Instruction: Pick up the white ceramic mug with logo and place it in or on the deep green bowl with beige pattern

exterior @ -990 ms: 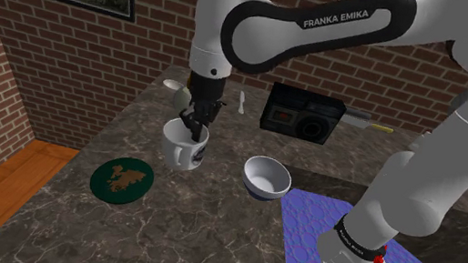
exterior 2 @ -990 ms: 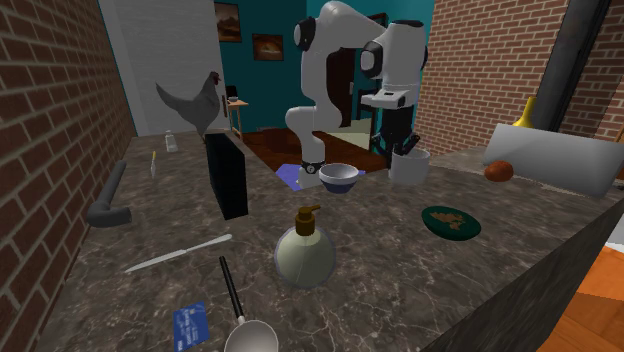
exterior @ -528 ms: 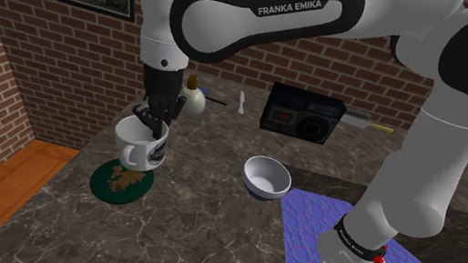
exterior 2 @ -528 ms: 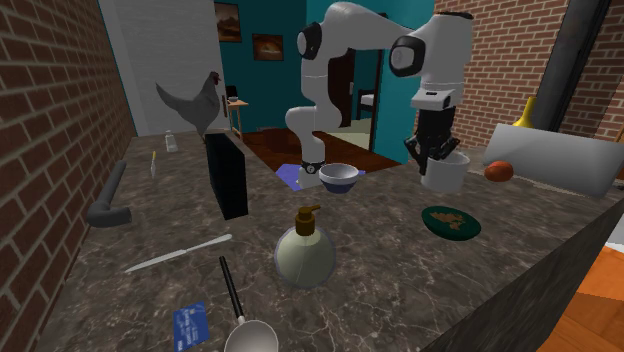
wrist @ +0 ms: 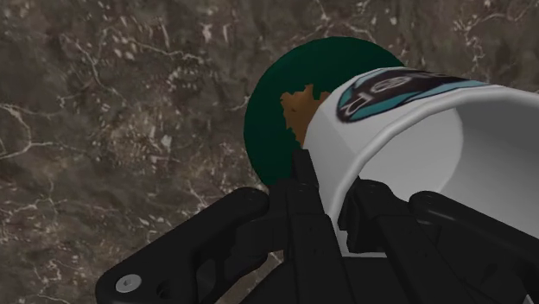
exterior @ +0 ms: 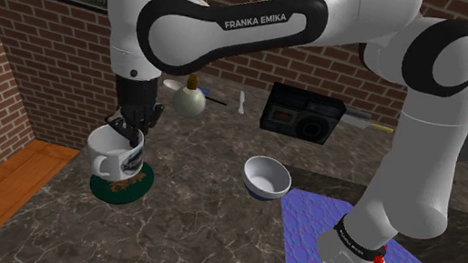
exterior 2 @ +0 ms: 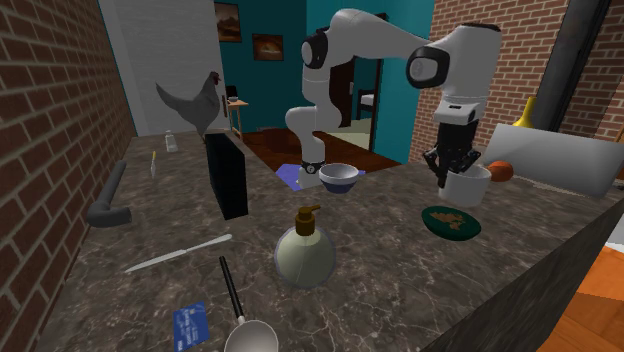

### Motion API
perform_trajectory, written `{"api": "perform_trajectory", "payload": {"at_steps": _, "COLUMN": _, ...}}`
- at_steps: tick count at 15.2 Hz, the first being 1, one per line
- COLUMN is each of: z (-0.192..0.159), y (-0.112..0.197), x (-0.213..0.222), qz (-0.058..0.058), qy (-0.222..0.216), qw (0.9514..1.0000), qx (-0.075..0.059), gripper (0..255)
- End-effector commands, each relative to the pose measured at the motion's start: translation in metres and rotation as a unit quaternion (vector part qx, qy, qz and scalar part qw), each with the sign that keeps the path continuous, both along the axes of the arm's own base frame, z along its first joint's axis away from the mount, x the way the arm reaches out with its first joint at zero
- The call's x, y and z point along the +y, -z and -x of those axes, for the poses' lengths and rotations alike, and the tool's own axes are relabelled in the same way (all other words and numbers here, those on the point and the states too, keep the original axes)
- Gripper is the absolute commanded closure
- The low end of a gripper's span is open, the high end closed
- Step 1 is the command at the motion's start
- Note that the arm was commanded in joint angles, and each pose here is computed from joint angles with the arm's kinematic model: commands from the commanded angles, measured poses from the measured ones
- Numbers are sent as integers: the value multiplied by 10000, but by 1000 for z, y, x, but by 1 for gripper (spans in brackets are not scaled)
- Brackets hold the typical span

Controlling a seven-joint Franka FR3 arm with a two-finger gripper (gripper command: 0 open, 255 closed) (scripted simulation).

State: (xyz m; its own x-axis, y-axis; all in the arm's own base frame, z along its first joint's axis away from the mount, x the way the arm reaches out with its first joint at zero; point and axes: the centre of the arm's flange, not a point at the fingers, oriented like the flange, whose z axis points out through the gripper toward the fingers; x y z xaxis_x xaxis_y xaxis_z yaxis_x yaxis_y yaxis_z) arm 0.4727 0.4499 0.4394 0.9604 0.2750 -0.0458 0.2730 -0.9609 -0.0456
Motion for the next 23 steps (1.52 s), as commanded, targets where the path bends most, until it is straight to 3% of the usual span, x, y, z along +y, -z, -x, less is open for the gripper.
{"api": "perform_trajectory", "payload": {"at_steps": 1, "z": 0, "y": 10, "x": 0, "qz": -2, "qy": 1, "qw": 10000, "qx": -2, "gripper": 255}}
{"api": "perform_trajectory", "payload": {"at_steps": 9, "z": 0, "y": 53, "x": 0, "qz": -2, "qy": 1, "qw": 10000, "qx": -2, "gripper": 255}}
{"api": "perform_trajectory", "payload": {"at_steps": 17, "z": 0, "y": 53, "x": 0, "qz": -2, "qy": 1, "qw": 10000, "qx": -2, "gripper": 255}}
{"api": "perform_trajectory", "payload": {"at_steps": 18, "z": 0, "y": 53, "x": 0, "qz": -2, "qy": 1, "qw": 10000, "qx": -2, "gripper": 0}}
{"api": "perform_trajectory", "payload": {"at_steps": 23, "z": 0, "y": 53, "x": 0, "qz": -2, "qy": 1, "qw": 10000, "qx": -2, "gripper": 0}}
